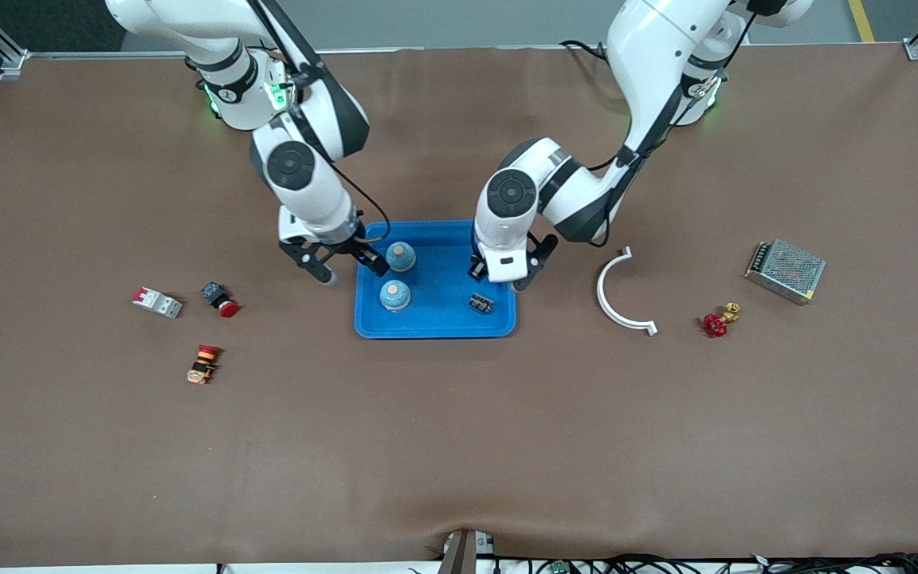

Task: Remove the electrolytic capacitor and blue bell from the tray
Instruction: 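Grasp the capacitor with the left gripper while the right gripper grasps a bell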

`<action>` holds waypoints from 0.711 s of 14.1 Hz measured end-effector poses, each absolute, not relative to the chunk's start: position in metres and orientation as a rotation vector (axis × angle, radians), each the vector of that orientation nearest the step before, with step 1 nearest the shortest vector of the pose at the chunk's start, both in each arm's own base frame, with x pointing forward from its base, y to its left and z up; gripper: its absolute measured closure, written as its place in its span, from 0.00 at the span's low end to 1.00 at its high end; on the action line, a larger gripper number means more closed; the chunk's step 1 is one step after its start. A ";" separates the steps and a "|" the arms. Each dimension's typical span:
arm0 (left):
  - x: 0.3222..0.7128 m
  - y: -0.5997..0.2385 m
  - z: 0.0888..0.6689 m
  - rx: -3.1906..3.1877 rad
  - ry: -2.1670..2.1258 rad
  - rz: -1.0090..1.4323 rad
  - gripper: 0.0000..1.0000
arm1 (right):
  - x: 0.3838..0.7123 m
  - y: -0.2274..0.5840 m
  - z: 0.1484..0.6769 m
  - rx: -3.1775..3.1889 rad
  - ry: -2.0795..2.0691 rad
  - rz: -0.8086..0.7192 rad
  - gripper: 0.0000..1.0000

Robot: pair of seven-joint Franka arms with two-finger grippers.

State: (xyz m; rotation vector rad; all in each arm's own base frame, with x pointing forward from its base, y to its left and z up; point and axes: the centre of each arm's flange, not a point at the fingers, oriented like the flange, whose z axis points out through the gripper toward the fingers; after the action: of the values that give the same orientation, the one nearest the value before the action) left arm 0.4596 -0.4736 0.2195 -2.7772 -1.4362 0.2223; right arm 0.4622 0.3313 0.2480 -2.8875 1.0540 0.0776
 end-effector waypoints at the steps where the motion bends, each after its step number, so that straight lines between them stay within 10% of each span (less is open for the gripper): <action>1: 0.458 -0.475 0.212 -2.771 -1.433 0.229 0.32 | 0.463 0.337 0.236 -2.892 1.068 0.088 0.00; 3: 0.453 -0.476 0.198 -2.754 -1.421 0.243 0.34 | 0.473 0.344 0.223 -2.892 1.081 0.094 0.00; 7: 0.448 -0.480 0.187 -2.736 -1.429 0.252 0.71 | 0.494 0.357 0.213 -2.874 1.104 0.079 0.00; 10: 0.455 -0.480 0.191 -2.759 -1.406 0.203 0.70 | 0.504 0.365 0.200 -2.883 1.128 0.049 0.00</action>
State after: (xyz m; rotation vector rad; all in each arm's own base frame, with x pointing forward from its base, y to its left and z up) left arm 0.4546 -0.4797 0.1910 -2.7590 -1.4056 0.2031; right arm 0.5045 0.3646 0.2003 -2.8827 1.1275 0.0489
